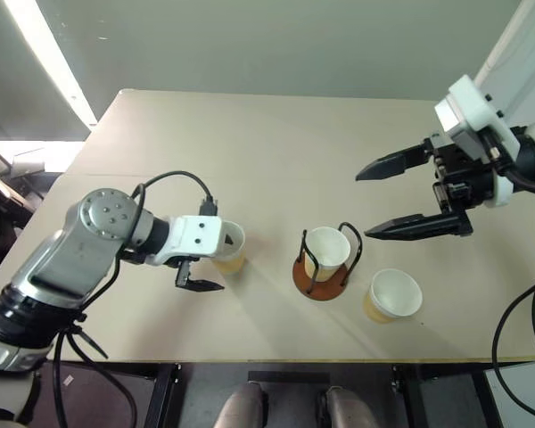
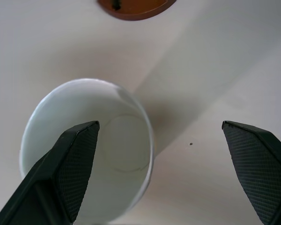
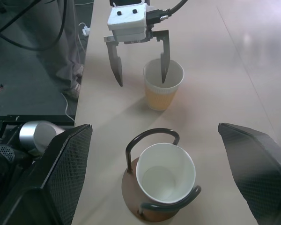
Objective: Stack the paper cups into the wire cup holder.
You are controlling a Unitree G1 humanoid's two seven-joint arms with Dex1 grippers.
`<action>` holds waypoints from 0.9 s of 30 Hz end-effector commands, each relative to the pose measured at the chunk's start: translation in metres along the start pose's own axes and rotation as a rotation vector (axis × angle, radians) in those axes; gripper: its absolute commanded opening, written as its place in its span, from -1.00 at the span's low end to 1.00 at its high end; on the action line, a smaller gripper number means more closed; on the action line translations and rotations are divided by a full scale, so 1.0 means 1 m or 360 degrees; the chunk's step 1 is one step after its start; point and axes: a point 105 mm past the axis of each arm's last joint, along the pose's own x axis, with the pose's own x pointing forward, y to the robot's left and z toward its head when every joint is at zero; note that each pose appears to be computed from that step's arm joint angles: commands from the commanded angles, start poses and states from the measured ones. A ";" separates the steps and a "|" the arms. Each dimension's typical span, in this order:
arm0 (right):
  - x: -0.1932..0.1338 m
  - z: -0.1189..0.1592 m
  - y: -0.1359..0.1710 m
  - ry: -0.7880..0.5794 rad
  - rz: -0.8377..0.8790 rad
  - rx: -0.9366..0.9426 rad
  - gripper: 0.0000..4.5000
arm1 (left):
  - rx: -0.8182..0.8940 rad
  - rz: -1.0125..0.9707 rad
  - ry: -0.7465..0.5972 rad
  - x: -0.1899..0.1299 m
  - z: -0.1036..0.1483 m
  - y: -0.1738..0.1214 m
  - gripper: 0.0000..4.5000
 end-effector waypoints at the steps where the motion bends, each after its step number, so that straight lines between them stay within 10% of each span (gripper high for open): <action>1: -0.007 0.005 0.000 -0.0019 -0.0053 -0.0057 1.00 | 0.0120 0.0007 -0.0008 -0.002 0.001 0.005 0.58; 11: -0.009 0.001 -0.001 -0.0030 -0.0082 -0.0050 1.00 | 0.0189 -0.0011 -0.0198 -0.008 0.019 0.012 -0.99; 27: -0.047 -0.042 -0.007 0.0045 -0.0295 0.0194 1.00 | 0.0312 -0.0108 -0.0768 -0.054 0.123 0.047 -0.99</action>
